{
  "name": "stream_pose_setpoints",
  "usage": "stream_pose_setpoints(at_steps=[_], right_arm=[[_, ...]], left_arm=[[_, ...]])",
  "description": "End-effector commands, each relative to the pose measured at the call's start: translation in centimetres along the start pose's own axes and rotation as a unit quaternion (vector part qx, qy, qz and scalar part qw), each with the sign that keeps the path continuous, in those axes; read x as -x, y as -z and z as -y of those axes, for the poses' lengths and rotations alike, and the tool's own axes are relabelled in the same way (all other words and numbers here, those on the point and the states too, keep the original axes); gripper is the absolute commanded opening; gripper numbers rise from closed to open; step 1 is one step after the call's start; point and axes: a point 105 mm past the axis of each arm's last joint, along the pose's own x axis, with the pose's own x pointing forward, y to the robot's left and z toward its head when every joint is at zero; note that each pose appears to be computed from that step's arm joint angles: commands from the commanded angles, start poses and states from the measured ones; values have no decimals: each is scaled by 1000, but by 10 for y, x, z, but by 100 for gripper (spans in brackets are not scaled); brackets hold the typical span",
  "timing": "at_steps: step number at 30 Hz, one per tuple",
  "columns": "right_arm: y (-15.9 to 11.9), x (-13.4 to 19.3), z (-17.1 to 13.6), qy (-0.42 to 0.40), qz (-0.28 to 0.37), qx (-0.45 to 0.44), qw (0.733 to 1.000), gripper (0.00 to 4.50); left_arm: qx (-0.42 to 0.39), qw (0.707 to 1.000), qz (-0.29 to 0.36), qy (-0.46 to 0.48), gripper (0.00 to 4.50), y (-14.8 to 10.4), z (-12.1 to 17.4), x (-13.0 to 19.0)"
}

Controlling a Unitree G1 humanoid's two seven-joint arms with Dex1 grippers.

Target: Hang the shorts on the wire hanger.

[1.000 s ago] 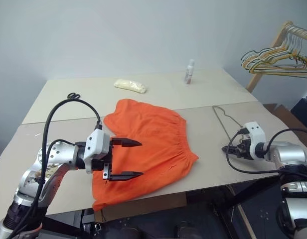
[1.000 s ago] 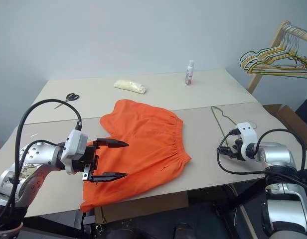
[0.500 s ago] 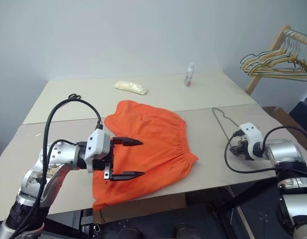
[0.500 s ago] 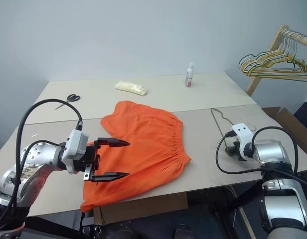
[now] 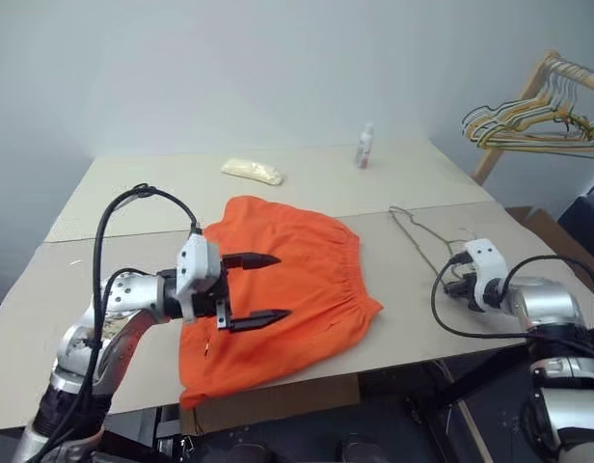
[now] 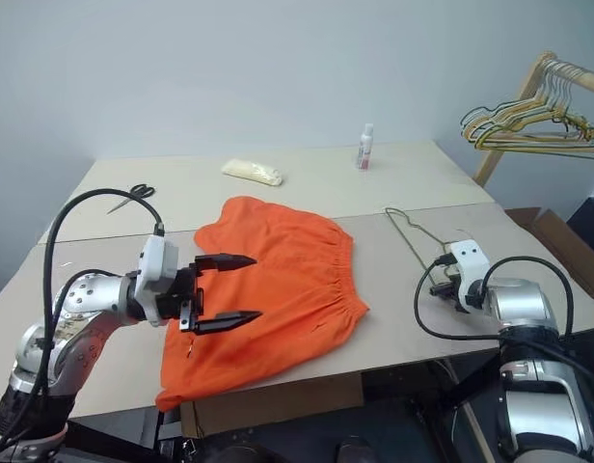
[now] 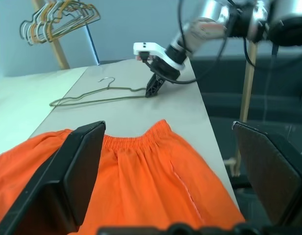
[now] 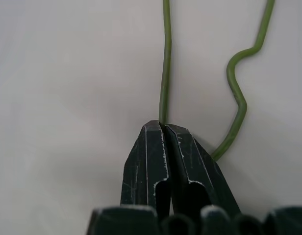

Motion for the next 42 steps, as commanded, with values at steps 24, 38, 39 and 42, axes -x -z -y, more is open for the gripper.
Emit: stream_pose_setpoints(at_steps=[24,38,39,42], right_arm=[[-90,106,-167,-121,500,298,804,4],[-81,82,-188,-112,487,337,798,0],[-80,82,-188,-111,487,338,798,0],[-80,82,-188,-108,487,336,799,0]], left_arm=[[319,880,306,-177,450,-69,-78,-33],[320,851,370,-190,386,-87,-82,-26],[322,850,371,-192,360,-86,-83,-25],[332,844,373,-195,255,-84,-87,-24]])
